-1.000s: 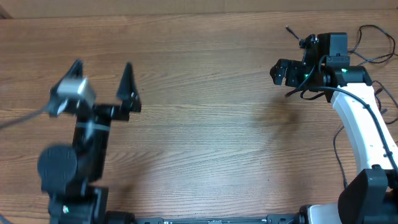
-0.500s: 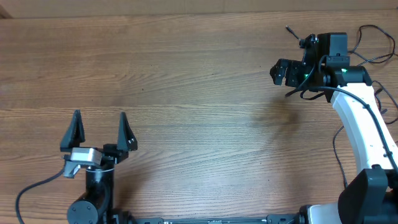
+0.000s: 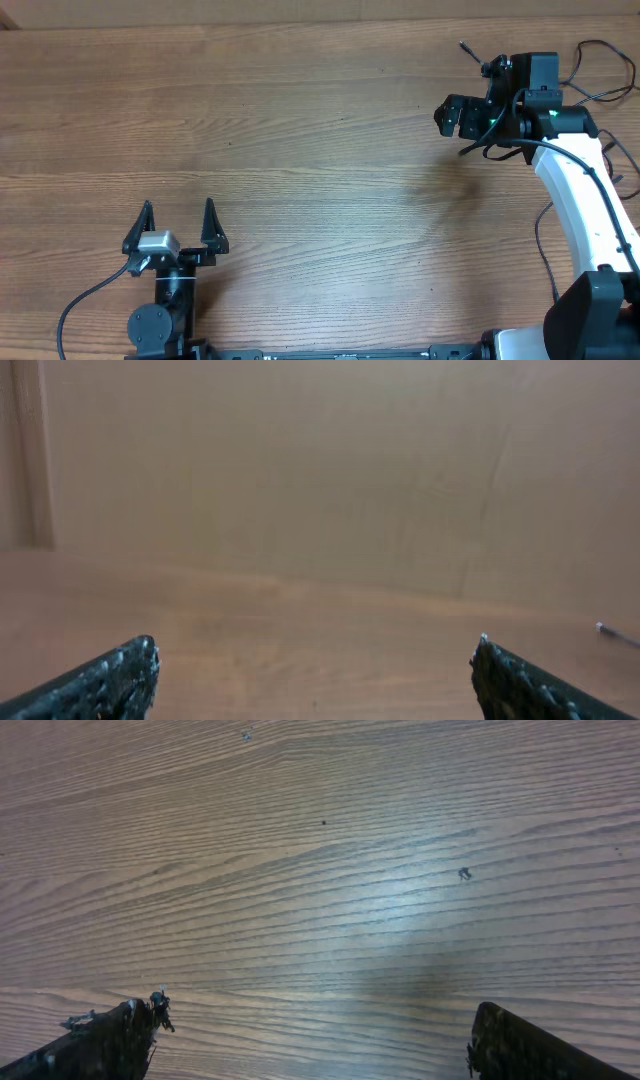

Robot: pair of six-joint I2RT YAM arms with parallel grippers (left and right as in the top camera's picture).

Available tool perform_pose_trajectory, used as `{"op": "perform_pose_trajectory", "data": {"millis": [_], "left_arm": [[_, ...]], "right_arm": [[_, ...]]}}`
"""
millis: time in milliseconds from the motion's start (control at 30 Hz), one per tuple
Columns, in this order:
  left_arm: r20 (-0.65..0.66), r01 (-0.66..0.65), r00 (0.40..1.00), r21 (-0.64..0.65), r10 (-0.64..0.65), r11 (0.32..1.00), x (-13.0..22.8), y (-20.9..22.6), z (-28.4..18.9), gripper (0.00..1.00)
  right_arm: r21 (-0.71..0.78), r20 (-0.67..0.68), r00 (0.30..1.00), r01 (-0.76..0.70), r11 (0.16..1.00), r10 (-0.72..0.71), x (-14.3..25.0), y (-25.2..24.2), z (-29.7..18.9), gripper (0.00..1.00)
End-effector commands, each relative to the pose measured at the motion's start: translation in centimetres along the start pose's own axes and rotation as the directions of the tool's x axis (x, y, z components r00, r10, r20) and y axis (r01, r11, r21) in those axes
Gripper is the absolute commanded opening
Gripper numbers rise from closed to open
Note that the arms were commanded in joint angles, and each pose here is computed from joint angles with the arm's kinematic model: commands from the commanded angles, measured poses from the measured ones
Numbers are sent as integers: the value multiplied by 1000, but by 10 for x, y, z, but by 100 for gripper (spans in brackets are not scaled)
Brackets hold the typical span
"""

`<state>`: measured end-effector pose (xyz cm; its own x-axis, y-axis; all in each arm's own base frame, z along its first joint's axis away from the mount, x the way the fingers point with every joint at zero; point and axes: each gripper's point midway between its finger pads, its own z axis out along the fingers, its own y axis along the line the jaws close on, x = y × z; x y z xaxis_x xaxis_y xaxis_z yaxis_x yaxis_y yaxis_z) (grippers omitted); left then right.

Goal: Untangle cables

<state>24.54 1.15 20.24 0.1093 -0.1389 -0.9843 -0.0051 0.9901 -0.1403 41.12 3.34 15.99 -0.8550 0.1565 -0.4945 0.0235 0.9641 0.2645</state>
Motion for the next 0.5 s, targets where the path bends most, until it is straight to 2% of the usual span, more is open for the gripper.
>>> {"op": "perform_pose_trajectory", "data": {"millis": [0,67,233,467], "left_arm": [[-85,57,994,-97,-66,994,24,17,-3,100],[-165,70,982,-143,-93,987,45,25,-6,100],[-172,-26,985,-117,6,993,44,23,-6,100],[-180,-90,981,-103,70,991,44,23,-6,99]], "right_arm": [[1,46,999,14,1000,-15,-10,3,-13,100],[1,46,999,14,1000,-15,-10,3,-13,100],[1,46,999,14,1000,-15,-10,3,-13,100],[1,46,999,14,1000,-15,-10,3,-13,100]]}}
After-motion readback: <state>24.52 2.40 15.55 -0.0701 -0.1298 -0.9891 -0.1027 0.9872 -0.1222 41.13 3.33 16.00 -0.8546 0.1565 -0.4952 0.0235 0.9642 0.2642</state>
